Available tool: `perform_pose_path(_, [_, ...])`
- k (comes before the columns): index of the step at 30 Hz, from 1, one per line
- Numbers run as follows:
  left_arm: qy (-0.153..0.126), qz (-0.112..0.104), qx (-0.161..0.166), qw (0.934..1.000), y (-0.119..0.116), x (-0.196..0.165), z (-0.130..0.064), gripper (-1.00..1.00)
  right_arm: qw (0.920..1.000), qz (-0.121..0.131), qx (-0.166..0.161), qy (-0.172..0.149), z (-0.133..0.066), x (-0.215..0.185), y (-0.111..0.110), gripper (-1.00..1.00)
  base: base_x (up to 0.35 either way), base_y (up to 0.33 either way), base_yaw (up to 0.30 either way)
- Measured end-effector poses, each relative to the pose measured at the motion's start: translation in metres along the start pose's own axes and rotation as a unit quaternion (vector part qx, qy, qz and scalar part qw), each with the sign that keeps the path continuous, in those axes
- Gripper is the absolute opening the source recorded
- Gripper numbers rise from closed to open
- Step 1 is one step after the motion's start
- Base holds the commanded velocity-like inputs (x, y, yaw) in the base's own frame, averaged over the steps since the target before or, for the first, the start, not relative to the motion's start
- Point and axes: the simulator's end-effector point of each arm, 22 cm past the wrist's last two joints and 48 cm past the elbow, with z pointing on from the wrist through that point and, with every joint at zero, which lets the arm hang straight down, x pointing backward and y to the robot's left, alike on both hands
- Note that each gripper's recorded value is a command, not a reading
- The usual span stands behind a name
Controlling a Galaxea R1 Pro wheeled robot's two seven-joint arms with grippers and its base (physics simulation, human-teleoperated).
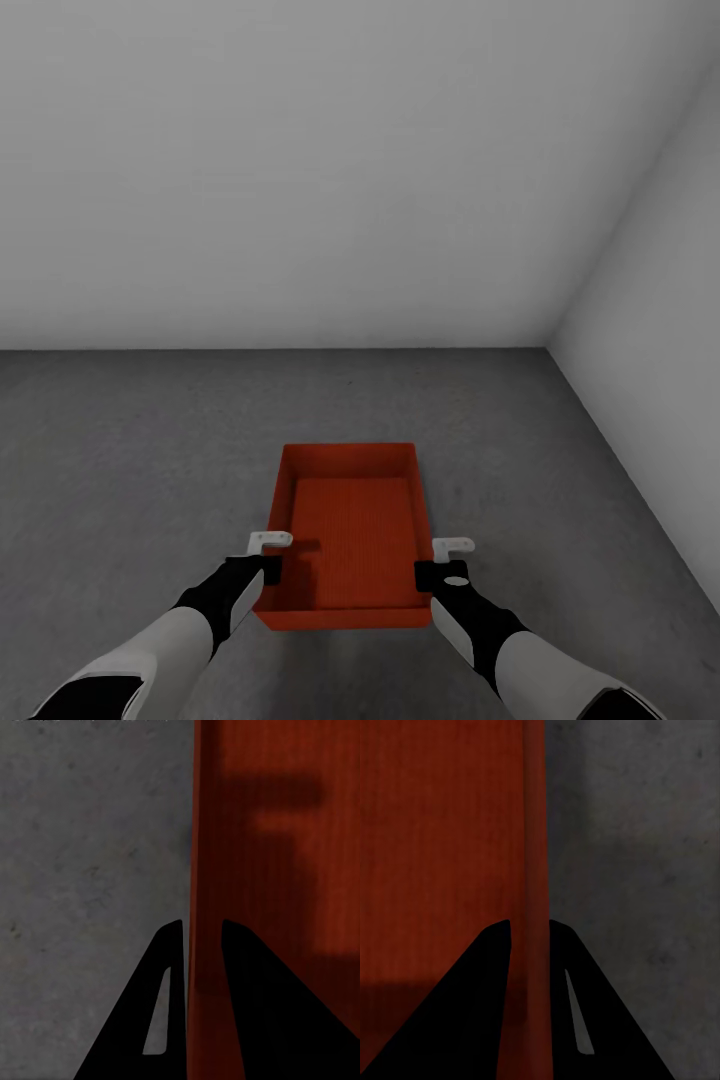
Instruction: Move the two storage containers from the living room to the garage. In the garage, place one container on the floor and stack the other container on top of it (either order is fine).
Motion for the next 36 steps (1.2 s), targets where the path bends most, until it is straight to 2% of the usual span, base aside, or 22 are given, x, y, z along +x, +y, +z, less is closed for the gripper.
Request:
perform_pose_path(14, [0.000, -0.001, 0.000, 1.0000, -0.001, 0.000, 0.000, -1.00, 1.0000, -0.002, 0.000, 0.000, 0.000, -0.001, -0.001, -1.00, 0.000, 0.000, 0.000])
perform_pose_path(15, [0.000, -0.001, 0.000, 1.0000, -0.001, 0.000, 0.000, 1.00, 1.0000, -0.002, 0.000, 0.000, 0.000, -0.001, -0.001, 1.00, 0.000, 0.000, 0.000])
perform_pose_path(16, [0.002, -0.001, -0.008, 1.0000, 0.012, 0.002, 0.001, 1.00, 0.9998, 0.007, -0.006, -0.017, -0.001, -0.017, 0.004, 1.00, 0.000, 0.000, 0.000])
perform_pose_path(17, [0.003, -0.001, -0.009, 1.0000, 0.013, 0.002, 0.002, 1.00, 0.9998, 0.008, -0.007, -0.018, -0.001, -0.018, 0.004, 1.00, 0.000, 0.000, 0.000])
perform_pose_path(36, [0.002, -0.002, -0.007, 1.0000, 0.012, 0.002, 0.002, 1.00, 0.9998, 0.006, -0.007, -0.018, -0.001, -0.018, 0.004, 1.00, 0.000, 0.000, 0.000])
